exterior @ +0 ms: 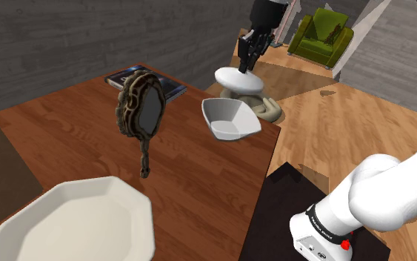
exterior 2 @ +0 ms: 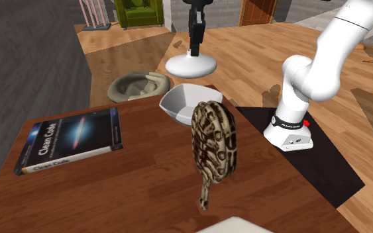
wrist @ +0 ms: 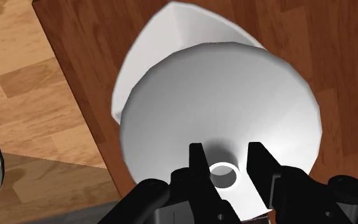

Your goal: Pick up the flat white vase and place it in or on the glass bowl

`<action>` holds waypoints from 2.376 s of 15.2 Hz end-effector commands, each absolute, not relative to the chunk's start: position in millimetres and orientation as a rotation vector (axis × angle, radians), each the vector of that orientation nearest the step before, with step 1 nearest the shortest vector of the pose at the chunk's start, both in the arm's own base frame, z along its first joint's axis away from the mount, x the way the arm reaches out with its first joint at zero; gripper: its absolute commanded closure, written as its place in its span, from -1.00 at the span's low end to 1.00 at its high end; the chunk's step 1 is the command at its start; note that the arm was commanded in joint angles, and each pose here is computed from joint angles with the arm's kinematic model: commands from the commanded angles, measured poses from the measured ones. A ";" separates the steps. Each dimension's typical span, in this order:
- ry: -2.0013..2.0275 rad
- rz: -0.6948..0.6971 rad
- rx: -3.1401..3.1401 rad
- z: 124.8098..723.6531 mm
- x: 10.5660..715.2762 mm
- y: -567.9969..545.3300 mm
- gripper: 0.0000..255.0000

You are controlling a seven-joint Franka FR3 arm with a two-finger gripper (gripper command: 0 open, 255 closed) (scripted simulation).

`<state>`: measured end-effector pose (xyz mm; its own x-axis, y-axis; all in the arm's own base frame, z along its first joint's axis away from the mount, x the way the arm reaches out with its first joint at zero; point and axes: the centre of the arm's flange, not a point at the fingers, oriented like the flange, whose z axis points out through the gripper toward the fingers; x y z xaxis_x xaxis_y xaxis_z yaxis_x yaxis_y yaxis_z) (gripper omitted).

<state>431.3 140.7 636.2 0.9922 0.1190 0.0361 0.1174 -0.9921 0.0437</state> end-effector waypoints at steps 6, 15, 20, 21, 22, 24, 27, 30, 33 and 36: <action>0.186 0.060 3.095 608.6 424.1 128.8 1.00; 0.186 0.060 3.095 561.1 424.1 128.8 1.00; 0.186 0.060 3.095 534.6 424.1 128.8 1.00; 0.186 0.060 3.095 529.9 424.1 128.8 1.00; 0.186 0.060 3.095 529.9 424.0 128.8 1.00; 0.186 0.060 3.095 529.9 424.1 128.8 1.00; 0.186 0.060 3.095 529.9 424.1 128.8 1.00; 0.186 0.060 3.095 529.9 424.1 128.8 -1.00; 0.186 0.060 3.095 529.9 424.0 128.8 -1.00; 0.186 0.060 3.095 543.1 423.5 129.3 -1.00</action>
<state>424.8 128.3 535.9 0.9921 0.1204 0.0366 0.1188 -0.9920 0.0429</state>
